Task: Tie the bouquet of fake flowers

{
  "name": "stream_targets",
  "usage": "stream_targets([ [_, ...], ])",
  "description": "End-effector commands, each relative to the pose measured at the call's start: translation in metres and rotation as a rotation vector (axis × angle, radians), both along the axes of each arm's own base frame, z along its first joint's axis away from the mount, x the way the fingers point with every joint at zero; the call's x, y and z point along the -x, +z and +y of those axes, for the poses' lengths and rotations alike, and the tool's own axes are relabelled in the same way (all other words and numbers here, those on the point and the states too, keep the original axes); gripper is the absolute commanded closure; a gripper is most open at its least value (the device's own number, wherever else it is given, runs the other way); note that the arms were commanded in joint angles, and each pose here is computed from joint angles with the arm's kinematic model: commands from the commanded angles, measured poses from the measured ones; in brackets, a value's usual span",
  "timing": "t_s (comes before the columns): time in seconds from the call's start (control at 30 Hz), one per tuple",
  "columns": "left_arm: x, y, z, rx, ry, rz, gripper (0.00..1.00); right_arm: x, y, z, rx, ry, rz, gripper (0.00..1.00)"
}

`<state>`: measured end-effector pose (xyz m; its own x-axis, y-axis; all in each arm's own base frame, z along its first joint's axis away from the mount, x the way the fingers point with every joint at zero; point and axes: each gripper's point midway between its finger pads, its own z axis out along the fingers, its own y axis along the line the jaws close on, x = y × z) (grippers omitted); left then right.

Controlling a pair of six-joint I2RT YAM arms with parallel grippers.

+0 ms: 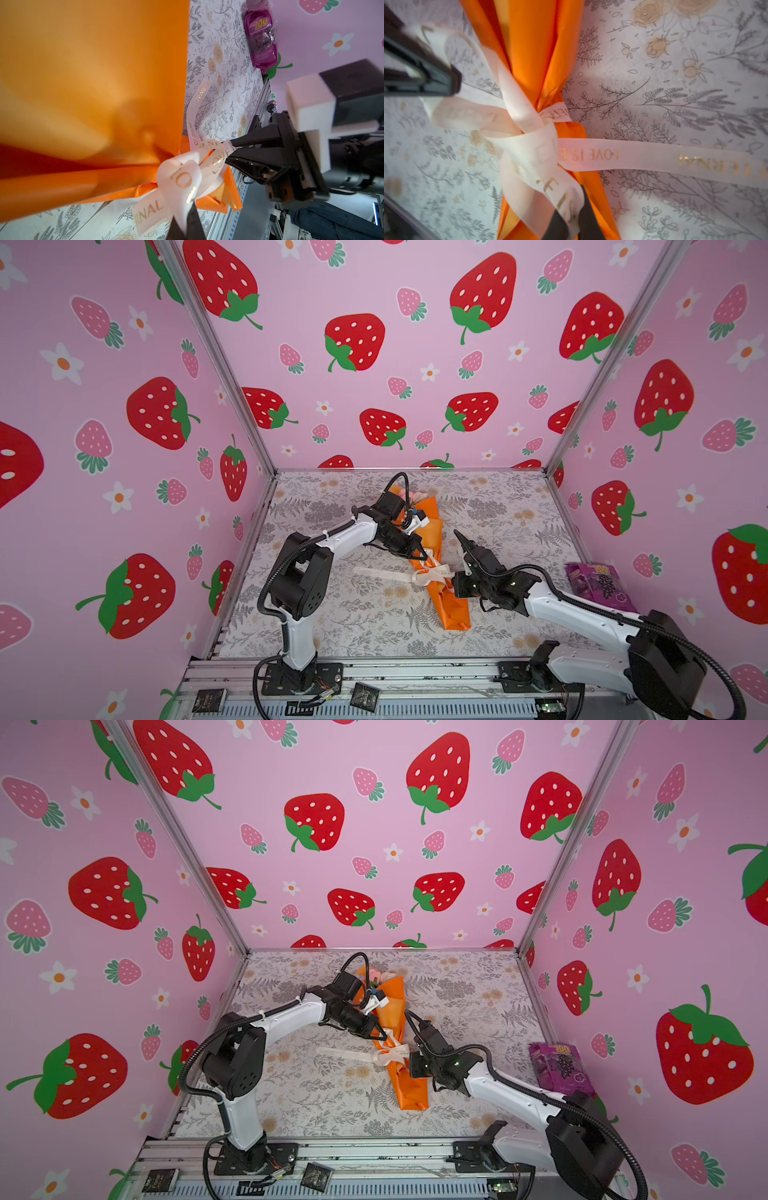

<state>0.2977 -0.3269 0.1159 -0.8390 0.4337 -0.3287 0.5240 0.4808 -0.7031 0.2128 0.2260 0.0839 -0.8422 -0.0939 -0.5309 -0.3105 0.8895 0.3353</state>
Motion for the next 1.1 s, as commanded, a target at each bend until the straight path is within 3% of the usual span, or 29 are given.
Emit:
stream_targets([
  [0.0, 0.000, 0.008, -0.003, 0.017, -0.019, -0.016, 1.00, -0.007, 0.016, -0.004, -0.027, -0.048, -0.052, 1.00],
  [0.17, 0.001, 0.010, 0.005, -0.010, -0.016, -0.063, 1.00, -0.008, 0.022, -0.025, 0.043, -0.098, 0.000, 1.00],
  [0.43, 0.003, -0.006, 0.027, -0.131, -0.006, -0.110, 1.00, -0.012, 0.016, -0.057, 0.200, -0.112, 0.126, 0.90],
  [0.63, 0.006, -0.004, 0.022, -0.092, -0.020, -0.084, 1.00, -0.026, 0.009, -0.092, 0.358, -0.244, 0.119, 0.73],
  [0.97, 0.007, -0.006, 0.020, -0.085, -0.024, -0.078, 1.00, -0.041, 0.020, -0.112, 0.416, -0.347, 0.039, 0.75],
  [1.03, 0.008, -0.007, 0.020, -0.087, -0.023, -0.074, 1.00, -0.041, 0.020, -0.112, 0.402, -0.348, 0.026, 0.80],
  [1.07, 0.008, -0.008, 0.020, -0.086, -0.024, -0.071, 1.00, -0.040, 0.019, -0.109, 0.381, -0.333, 0.024, 0.89],
])
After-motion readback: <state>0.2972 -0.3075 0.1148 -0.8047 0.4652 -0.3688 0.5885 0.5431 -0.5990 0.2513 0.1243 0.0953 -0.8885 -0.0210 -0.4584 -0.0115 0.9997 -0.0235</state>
